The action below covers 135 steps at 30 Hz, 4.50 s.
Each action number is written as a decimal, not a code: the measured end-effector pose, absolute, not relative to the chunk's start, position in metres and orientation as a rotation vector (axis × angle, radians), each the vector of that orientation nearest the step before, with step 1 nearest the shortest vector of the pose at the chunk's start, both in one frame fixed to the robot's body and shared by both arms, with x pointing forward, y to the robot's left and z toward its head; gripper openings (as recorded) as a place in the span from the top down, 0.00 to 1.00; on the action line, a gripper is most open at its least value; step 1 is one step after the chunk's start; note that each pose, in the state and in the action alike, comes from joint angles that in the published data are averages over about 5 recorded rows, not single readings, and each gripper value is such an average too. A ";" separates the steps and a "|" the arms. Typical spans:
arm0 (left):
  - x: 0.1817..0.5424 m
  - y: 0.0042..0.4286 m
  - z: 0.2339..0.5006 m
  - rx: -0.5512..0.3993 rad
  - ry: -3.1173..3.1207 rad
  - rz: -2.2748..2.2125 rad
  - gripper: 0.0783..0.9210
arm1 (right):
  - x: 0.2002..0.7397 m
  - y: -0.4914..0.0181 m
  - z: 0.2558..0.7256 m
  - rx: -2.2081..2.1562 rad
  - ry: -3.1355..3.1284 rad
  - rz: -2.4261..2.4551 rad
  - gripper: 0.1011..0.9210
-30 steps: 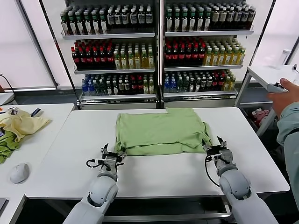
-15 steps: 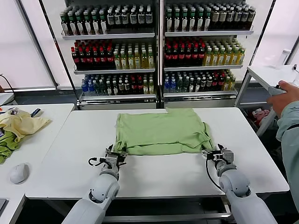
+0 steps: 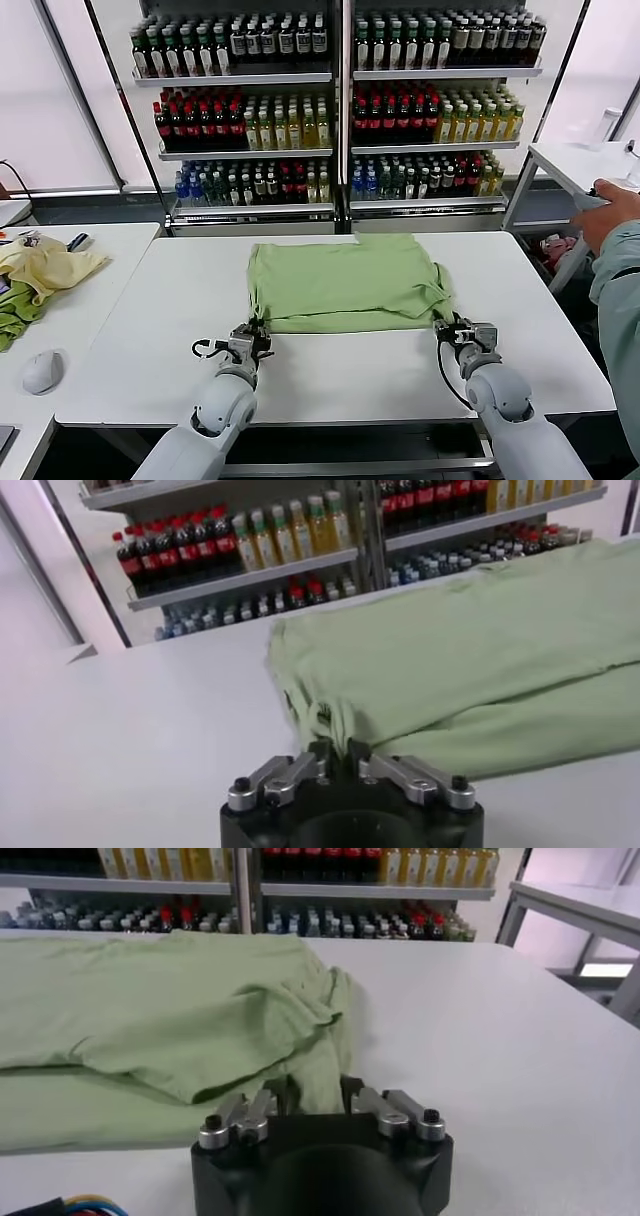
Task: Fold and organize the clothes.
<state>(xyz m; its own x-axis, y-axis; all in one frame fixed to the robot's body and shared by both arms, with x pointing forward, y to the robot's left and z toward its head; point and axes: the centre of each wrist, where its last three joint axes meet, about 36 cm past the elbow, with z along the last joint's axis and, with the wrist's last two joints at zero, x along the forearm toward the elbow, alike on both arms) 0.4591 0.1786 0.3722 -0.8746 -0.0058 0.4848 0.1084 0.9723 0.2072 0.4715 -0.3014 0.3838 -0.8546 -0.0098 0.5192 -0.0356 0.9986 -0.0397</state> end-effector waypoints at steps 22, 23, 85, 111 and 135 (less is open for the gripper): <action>0.405 0.192 0.390 -0.113 -2.617 -0.299 0.96 | 0.390 -0.303 0.405 0.085 -2.612 0.170 0.92; 0.400 0.193 0.391 -0.114 -2.617 -0.303 0.96 | 0.384 -0.302 0.406 0.088 -2.613 0.175 0.92; 0.480 0.223 0.415 -0.037 -2.666 -0.349 0.12 | 0.538 -0.254 0.459 0.126 -2.754 0.178 0.12; 0.541 0.222 0.408 -0.053 -2.593 -0.211 0.12 | 0.647 -0.235 0.434 0.084 -2.606 0.110 0.12; 0.547 0.221 0.399 -0.081 -2.543 -0.089 0.65 | 0.661 -0.234 0.401 0.164 -2.505 0.039 0.76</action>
